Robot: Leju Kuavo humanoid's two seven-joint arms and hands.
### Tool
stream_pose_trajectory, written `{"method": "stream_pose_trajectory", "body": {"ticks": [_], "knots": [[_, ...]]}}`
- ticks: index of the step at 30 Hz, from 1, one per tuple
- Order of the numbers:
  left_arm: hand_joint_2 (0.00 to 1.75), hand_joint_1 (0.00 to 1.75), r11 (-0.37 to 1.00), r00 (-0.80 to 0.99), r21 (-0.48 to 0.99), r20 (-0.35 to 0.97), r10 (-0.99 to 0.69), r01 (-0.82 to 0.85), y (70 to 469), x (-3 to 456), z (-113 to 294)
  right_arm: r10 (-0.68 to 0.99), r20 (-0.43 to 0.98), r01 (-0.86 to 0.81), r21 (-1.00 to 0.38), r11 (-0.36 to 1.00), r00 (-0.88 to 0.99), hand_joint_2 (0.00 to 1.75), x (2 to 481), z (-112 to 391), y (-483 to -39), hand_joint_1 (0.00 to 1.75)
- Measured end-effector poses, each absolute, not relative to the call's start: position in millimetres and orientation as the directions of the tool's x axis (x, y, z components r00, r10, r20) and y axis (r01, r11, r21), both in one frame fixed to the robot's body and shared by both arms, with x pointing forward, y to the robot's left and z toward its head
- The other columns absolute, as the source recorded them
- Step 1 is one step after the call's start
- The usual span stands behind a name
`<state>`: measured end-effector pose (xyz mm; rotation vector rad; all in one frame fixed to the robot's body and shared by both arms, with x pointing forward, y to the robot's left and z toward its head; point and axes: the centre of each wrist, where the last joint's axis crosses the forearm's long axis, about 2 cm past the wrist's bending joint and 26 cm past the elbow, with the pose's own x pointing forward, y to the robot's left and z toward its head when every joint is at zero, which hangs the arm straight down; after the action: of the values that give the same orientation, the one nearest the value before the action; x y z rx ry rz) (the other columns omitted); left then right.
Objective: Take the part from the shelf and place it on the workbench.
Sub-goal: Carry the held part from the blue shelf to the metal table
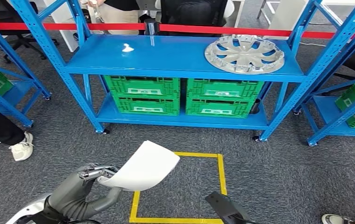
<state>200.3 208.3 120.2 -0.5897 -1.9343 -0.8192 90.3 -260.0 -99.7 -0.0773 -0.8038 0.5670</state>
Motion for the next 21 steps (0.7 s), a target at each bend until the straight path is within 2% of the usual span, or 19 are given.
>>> {"method": "stream_pose_trajectory", "body": {"ticks": [21], "knots": [[1.75,1.75,0.691,-0.461,0.293,0.885,0.065,0.661,214,188,116,0.503,0.650,-0.422,-0.293,0.858,0.570,0.00,62,-105,-266,0.00]]}}
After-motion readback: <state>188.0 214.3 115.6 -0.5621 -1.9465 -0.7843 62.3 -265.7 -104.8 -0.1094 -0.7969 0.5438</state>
